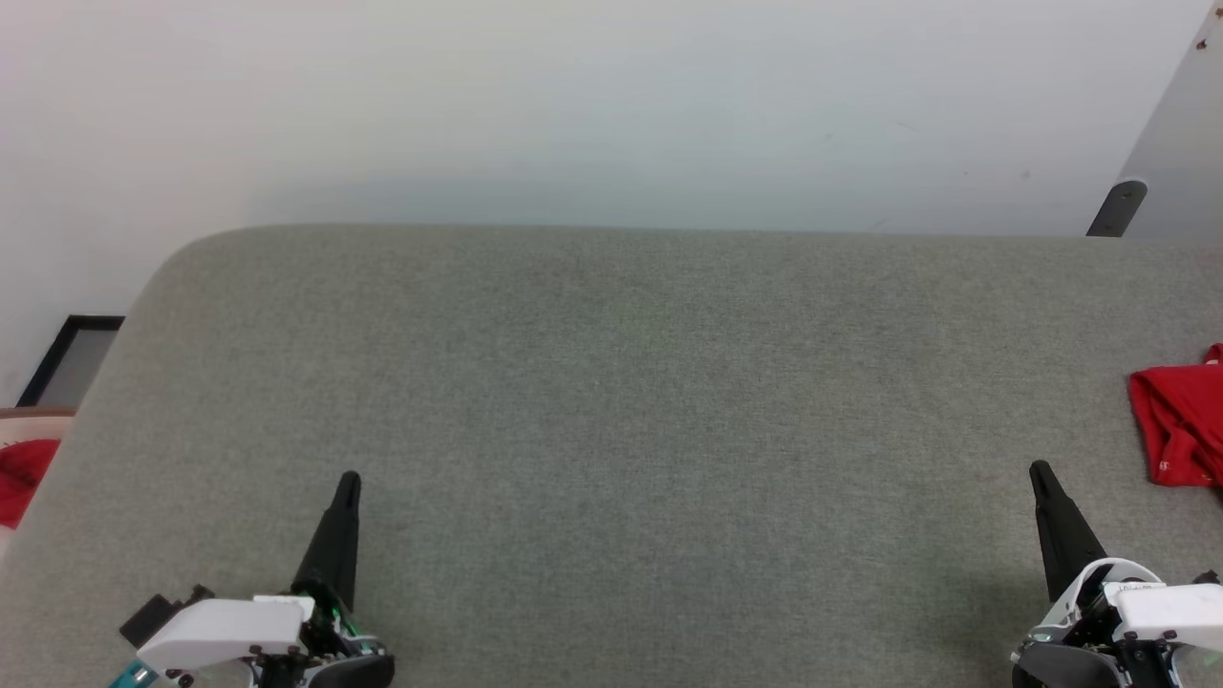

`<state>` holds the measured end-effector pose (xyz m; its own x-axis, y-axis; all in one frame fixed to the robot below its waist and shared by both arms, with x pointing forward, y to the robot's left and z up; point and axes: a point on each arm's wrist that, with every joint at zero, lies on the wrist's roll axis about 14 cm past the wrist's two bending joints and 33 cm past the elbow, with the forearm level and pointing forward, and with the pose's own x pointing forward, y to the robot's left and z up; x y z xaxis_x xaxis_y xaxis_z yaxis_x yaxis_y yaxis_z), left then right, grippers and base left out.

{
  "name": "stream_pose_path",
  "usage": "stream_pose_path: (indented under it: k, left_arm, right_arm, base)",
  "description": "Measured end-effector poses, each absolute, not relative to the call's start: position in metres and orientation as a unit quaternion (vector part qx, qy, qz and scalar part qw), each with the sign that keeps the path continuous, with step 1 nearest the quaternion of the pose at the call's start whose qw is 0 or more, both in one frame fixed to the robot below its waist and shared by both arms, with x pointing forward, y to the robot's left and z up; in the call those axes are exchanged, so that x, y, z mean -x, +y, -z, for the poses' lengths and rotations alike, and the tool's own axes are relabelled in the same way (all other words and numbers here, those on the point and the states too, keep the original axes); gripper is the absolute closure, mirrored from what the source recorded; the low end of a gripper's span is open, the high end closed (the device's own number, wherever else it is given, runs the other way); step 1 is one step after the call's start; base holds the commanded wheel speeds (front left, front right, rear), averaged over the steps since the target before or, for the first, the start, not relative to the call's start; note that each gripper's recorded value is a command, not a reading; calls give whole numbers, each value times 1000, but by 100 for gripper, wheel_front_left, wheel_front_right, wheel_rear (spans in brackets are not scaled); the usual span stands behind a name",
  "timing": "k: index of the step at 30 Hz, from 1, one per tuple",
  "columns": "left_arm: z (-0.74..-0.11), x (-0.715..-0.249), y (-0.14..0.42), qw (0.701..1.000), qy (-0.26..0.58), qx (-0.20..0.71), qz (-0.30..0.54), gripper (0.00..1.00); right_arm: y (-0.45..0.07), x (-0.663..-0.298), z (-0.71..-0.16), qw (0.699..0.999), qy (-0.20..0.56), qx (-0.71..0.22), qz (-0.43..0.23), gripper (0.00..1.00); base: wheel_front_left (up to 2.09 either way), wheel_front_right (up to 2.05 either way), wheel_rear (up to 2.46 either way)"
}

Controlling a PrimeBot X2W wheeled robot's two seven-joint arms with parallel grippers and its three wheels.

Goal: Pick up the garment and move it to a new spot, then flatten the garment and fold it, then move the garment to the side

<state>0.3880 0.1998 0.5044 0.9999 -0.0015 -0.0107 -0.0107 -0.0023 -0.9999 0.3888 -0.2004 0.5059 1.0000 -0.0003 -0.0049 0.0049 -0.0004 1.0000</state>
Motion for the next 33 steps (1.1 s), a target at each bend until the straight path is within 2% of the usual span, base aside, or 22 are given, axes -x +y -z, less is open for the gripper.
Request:
stream_pose_path:
  k: [33]
  left_arm:
    - [-504,-388,200,706,4,708,-3,100]
  right_arm:
    - [-200,-389,-506,707,2,-707,2,100]
  base:
    - [0,0,0]
